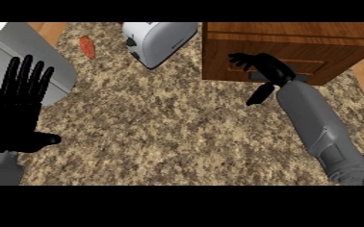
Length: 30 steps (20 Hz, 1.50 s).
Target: Pick up the cup, place it into the drawer and close the drawer
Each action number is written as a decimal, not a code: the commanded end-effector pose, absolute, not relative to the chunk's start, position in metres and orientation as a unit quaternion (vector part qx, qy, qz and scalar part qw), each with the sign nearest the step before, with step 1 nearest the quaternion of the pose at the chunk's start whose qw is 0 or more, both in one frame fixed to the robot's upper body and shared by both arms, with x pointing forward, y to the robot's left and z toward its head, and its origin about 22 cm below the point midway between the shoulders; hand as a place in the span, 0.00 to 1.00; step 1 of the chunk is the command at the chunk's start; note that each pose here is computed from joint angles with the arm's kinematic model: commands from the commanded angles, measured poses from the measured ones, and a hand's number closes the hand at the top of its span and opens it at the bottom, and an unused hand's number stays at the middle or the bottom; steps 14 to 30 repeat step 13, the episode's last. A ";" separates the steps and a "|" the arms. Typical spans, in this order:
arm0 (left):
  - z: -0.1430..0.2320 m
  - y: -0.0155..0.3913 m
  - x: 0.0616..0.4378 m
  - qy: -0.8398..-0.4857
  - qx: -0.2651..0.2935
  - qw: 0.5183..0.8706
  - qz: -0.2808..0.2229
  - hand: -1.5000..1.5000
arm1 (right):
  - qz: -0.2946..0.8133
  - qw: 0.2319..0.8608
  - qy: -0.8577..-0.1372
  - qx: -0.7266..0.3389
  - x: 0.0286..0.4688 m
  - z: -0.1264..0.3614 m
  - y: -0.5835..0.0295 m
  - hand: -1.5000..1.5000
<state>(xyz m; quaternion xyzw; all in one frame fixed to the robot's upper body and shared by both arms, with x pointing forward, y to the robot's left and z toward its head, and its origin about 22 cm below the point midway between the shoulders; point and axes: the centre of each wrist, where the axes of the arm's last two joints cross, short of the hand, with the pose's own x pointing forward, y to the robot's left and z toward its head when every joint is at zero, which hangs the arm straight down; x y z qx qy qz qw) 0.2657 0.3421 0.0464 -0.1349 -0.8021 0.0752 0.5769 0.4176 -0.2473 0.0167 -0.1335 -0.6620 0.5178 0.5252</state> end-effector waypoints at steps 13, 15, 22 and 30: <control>0.035 0.333 0.269 -0.806 -0.131 0.573 0.062 0.00 | 0.496 0.564 -0.637 -0.174 0.430 0.042 -0.295 0.00; 0.035 0.333 0.269 -0.806 -0.131 0.573 0.062 0.00 | 0.496 0.564 -0.637 -0.174 0.430 0.042 -0.295 0.00; 0.035 0.333 0.269 -0.806 -0.131 0.573 0.062 0.00 | 0.496 0.564 -0.637 -0.174 0.430 0.042 -0.295 0.00; 0.035 0.333 0.269 -0.806 -0.131 0.573 0.062 0.00 | 0.496 0.564 -0.637 -0.174 0.430 0.042 -0.295 0.00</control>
